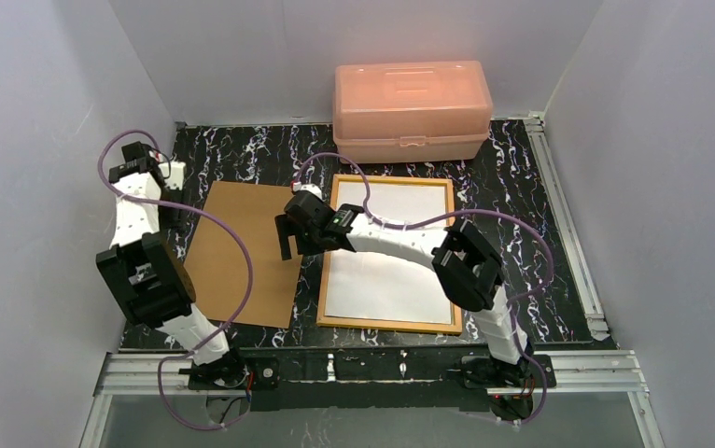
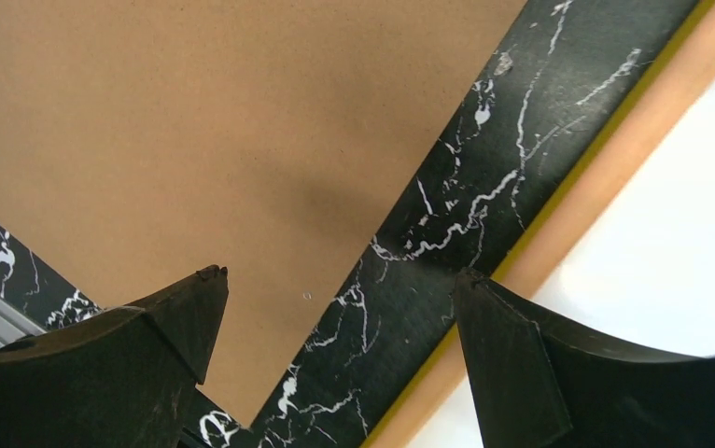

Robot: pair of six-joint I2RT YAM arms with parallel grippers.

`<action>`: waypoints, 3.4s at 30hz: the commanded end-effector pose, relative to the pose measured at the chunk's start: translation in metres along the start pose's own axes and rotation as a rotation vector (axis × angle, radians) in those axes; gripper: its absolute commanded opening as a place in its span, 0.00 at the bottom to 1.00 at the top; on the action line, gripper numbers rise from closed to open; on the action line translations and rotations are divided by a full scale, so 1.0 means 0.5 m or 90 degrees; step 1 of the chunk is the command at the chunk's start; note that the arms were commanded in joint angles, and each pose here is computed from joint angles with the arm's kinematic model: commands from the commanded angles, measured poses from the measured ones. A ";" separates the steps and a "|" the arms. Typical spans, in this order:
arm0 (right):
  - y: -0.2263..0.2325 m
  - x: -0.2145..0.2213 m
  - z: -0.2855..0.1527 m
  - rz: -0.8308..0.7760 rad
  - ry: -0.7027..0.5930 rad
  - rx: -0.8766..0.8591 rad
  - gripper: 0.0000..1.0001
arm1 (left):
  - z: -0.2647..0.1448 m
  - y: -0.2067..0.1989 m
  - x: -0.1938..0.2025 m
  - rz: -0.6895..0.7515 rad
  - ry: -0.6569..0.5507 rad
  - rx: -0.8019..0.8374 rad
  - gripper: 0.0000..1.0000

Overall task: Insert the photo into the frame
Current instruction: Move the photo frame item to the center of the board.

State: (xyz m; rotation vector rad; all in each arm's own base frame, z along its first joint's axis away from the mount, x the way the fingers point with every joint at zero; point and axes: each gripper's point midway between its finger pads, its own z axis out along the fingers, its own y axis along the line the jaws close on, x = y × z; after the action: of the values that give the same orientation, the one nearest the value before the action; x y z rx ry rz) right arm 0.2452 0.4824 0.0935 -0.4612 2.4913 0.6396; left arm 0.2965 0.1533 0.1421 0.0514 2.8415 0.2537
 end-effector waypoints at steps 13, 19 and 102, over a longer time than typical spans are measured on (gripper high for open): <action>-0.006 0.031 0.082 0.044 0.026 0.011 0.99 | 0.164 0.110 0.023 -0.036 0.029 -0.160 0.40; -0.039 0.032 0.097 0.055 0.015 0.049 0.99 | 0.221 0.077 0.046 -0.056 0.036 -0.126 0.37; -0.003 -0.133 -0.105 0.364 -0.137 -0.197 0.99 | 0.224 -0.308 0.099 0.065 0.166 0.234 0.00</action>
State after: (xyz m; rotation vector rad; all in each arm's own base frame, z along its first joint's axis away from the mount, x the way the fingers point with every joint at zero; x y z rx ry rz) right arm 0.2782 0.4510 0.1088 0.2203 2.4726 1.0133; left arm 0.3148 0.0917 0.0159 0.2518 3.0060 0.1599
